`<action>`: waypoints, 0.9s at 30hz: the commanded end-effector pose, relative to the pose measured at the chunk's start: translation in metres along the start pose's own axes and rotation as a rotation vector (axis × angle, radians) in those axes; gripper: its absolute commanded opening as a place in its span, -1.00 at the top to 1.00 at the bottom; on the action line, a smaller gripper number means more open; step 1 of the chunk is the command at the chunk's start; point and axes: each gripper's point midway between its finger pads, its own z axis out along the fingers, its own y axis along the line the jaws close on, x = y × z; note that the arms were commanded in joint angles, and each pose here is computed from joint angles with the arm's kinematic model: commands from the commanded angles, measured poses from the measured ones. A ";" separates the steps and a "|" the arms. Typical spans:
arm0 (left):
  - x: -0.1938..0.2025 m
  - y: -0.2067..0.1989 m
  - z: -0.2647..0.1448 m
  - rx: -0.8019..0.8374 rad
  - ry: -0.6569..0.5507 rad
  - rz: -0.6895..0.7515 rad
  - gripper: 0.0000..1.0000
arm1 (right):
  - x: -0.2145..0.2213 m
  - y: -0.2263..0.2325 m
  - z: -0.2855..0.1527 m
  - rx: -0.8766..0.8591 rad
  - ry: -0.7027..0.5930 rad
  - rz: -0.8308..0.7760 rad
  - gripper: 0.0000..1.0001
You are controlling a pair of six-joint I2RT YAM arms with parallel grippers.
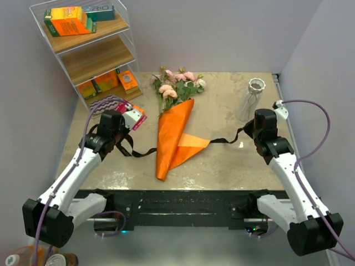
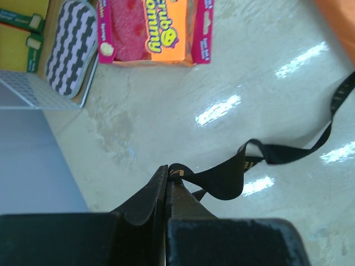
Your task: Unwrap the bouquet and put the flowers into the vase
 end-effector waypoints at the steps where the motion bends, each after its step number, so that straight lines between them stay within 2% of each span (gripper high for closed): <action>1: 0.020 0.034 -0.001 -0.173 0.063 0.029 1.00 | -0.038 -0.020 -0.020 0.123 -0.120 -0.019 1.00; 2: 0.029 0.039 0.001 -0.199 0.090 0.025 1.00 | -0.041 -0.028 -0.022 0.158 -0.134 -0.039 0.86; 3: 0.034 0.043 0.003 -0.212 0.105 0.023 0.97 | -0.044 -0.030 -0.024 0.166 -0.140 -0.045 0.52; 4: 0.040 0.051 0.004 -0.228 0.119 0.008 0.52 | -0.044 -0.034 -0.026 0.179 -0.138 -0.056 0.19; 5: 0.041 0.055 0.004 -0.234 0.120 -0.003 0.12 | -0.044 -0.036 -0.027 0.189 -0.138 -0.068 -0.39; 6: 0.040 0.056 0.005 -0.228 0.115 -0.015 -0.49 | -0.046 -0.037 -0.028 0.191 -0.142 -0.071 -0.64; 8: 0.031 0.063 0.001 -0.235 0.091 -0.038 -0.83 | -0.050 -0.036 -0.034 0.177 -0.154 -0.076 -0.97; 9: 0.020 0.058 0.000 -0.187 0.049 -0.051 -0.99 | -0.051 -0.036 -0.036 0.168 -0.159 -0.076 -0.98; 10: 0.015 0.053 -0.005 -0.143 0.042 -0.052 -0.99 | -0.053 -0.035 -0.039 0.159 -0.165 -0.075 -0.98; 14: -0.056 0.045 -0.030 0.039 -0.151 -0.080 -0.98 | -0.058 -0.023 -0.052 0.078 -0.167 -0.067 -0.98; 19: -0.111 -0.012 -0.019 0.388 -0.294 -0.060 -0.99 | -0.060 -0.021 -0.070 0.021 -0.172 -0.061 -0.98; 24: -0.123 -0.073 0.020 0.633 -0.277 -0.013 -0.98 | -0.070 -0.038 -0.099 0.062 -0.190 -0.081 -0.98; 27: -0.129 -0.097 0.036 0.679 -0.261 0.014 -0.98 | -0.083 -0.052 -0.108 0.171 -0.207 -0.122 -0.98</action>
